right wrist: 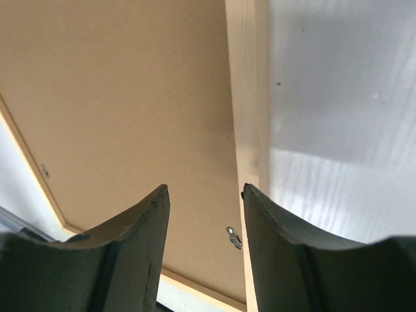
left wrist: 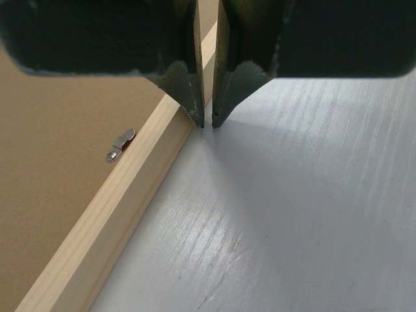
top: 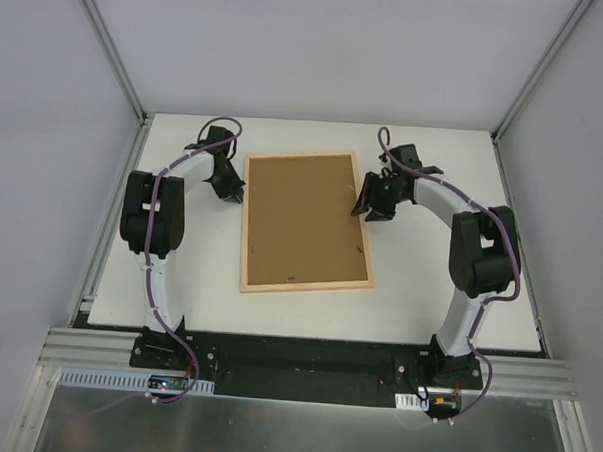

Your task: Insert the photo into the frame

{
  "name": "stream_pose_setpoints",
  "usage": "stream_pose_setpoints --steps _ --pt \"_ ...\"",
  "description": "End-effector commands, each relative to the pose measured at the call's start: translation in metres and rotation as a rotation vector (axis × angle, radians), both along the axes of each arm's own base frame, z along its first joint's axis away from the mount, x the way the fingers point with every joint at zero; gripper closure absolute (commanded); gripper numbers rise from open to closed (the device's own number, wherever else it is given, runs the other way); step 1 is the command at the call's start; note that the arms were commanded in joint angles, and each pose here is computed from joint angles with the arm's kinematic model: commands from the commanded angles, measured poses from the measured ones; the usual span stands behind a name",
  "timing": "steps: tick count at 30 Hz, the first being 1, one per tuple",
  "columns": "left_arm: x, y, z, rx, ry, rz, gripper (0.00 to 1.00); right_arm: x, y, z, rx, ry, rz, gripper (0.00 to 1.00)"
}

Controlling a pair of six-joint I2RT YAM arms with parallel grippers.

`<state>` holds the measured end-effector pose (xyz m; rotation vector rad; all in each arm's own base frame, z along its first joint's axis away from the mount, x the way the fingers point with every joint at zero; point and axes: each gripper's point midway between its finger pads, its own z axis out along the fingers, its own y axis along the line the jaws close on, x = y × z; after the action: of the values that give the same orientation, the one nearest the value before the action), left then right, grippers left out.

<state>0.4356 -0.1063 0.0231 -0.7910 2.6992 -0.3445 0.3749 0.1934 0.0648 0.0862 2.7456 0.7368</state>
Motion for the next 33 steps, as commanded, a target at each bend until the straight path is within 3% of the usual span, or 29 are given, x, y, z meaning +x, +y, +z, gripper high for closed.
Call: stream_pose_setpoints --steps 1,17,28,33 --pt "-0.013 -0.003 0.01 -0.014 0.013 -0.032 0.9 0.001 -0.018 0.015 -0.139 -0.049 -0.02 0.48" --pt "-0.018 -0.011 0.004 -0.046 0.032 -0.079 0.9 -0.019 -0.02 -0.02 -0.324 -0.02 -0.003 0.47" --pt "-0.025 -0.011 0.002 -0.042 0.042 -0.093 0.9 -0.066 -0.025 -0.022 -0.337 -0.039 0.042 0.3" --pt "-0.026 -0.012 0.003 -0.045 0.043 -0.094 0.9 -0.081 -0.028 -0.025 -0.328 -0.045 0.051 0.29"
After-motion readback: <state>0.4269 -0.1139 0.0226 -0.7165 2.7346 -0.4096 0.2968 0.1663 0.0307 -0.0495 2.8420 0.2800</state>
